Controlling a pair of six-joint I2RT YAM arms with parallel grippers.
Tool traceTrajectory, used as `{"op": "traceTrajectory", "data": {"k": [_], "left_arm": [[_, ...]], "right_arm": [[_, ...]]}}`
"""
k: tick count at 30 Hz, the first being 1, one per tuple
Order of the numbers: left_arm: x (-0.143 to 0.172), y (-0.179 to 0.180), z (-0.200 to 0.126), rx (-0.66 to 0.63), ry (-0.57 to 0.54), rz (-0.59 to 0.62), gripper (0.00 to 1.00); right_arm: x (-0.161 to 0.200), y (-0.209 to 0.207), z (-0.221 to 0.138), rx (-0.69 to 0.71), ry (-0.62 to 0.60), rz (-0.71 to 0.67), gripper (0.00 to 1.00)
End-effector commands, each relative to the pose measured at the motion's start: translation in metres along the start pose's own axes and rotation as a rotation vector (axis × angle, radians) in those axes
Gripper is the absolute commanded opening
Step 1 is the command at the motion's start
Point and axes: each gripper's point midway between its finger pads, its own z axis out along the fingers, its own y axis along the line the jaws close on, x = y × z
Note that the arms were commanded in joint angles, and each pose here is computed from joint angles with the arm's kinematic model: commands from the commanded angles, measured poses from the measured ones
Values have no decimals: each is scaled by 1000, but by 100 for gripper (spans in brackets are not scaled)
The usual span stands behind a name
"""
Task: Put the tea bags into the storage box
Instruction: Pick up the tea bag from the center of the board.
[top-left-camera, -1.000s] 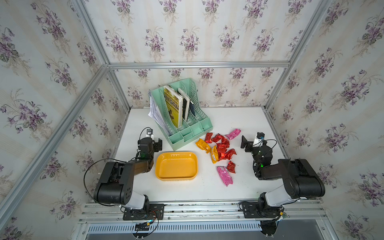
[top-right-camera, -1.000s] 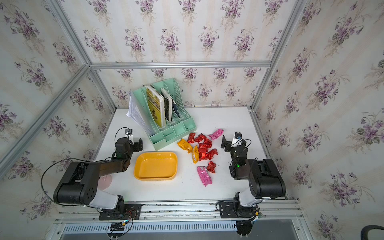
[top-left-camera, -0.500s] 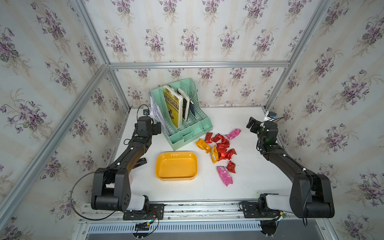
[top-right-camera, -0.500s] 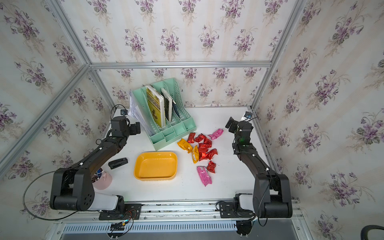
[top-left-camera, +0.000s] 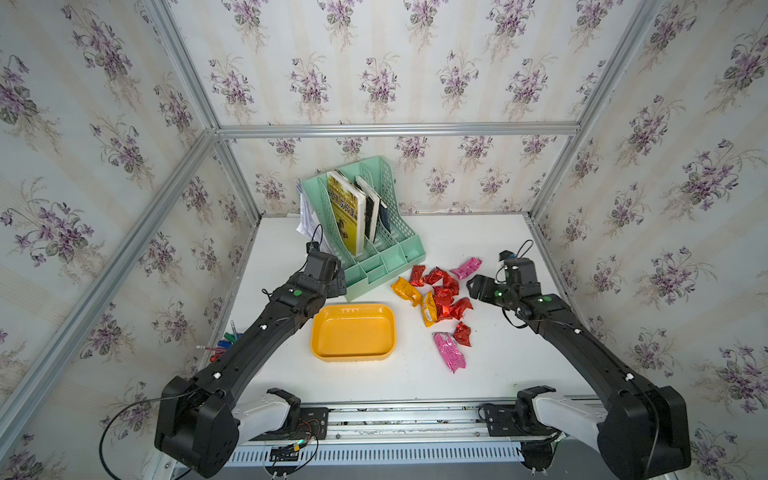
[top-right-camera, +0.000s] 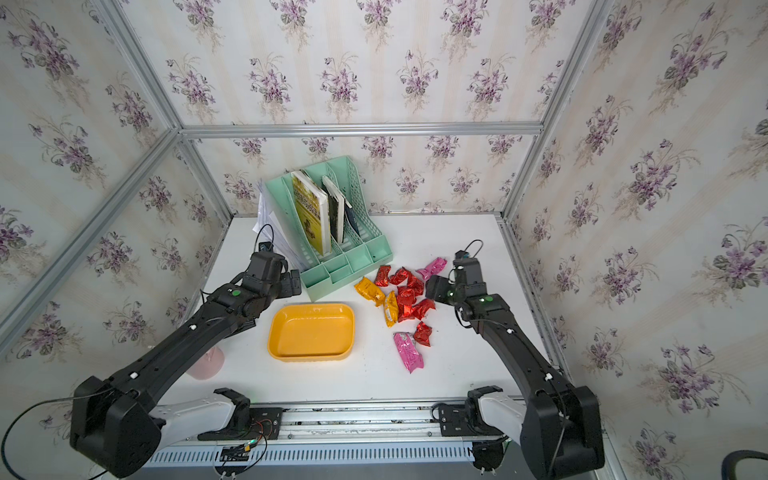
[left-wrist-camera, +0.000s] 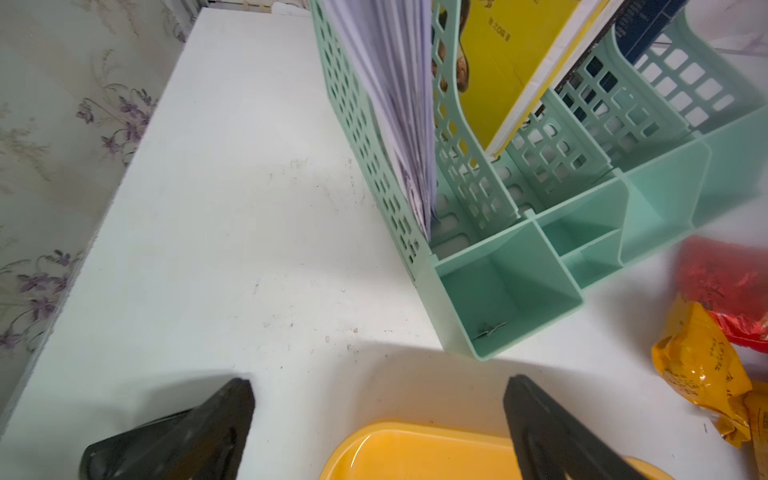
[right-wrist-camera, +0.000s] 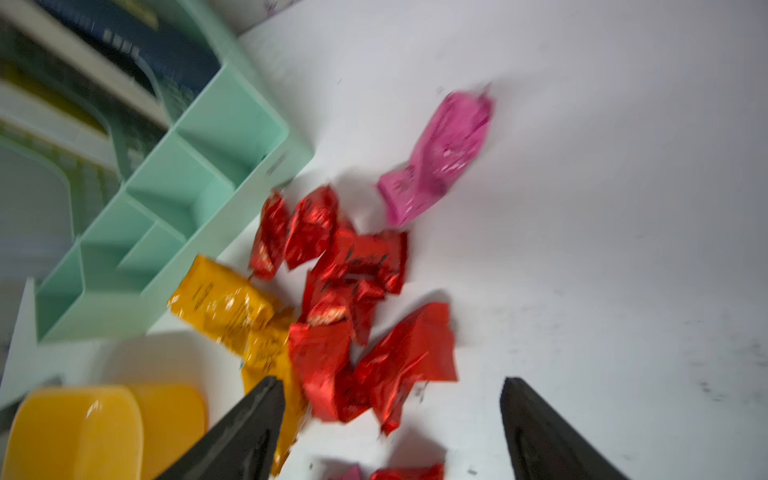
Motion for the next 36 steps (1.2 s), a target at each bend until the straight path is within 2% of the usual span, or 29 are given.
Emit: {"op": "traceTrajectory", "data": {"k": [1, 4, 7, 10, 16, 20, 25, 28, 30, 36], "left_arm": [[6, 26, -20, -101, 24, -18, 99], [11, 31, -34, -82, 30, -49, 99], [27, 30, -38, -42, 65, -97, 99], [42, 27, -33, -13, 89, -146, 99], [51, 18, -21, 21, 106, -168, 99], [46, 14, -23, 27, 120, -163, 99], [61, 17, -23, 37, 131, -198, 99], [69, 22, -25, 37, 137, -214, 99], [74, 26, -27, 30, 140, -224, 99], [87, 34, -32, 29, 139, -246, 99]], "right_arm": [[44, 32, -1, 0, 145, -121, 80], [85, 65, 2, -5, 241, -260, 73], [107, 64, 8, 52, 289, -296, 67], [114, 52, 12, 130, 304, -305, 67], [131, 35, 18, 208, 365, -306, 73], [149, 29, 24, 202, 406, -271, 74], [163, 25, 31, 178, 421, -262, 80], [167, 27, 35, 153, 413, -246, 80], [167, 27, 37, 149, 407, -239, 76], [163, 25, 39, 162, 374, -224, 48]]}}
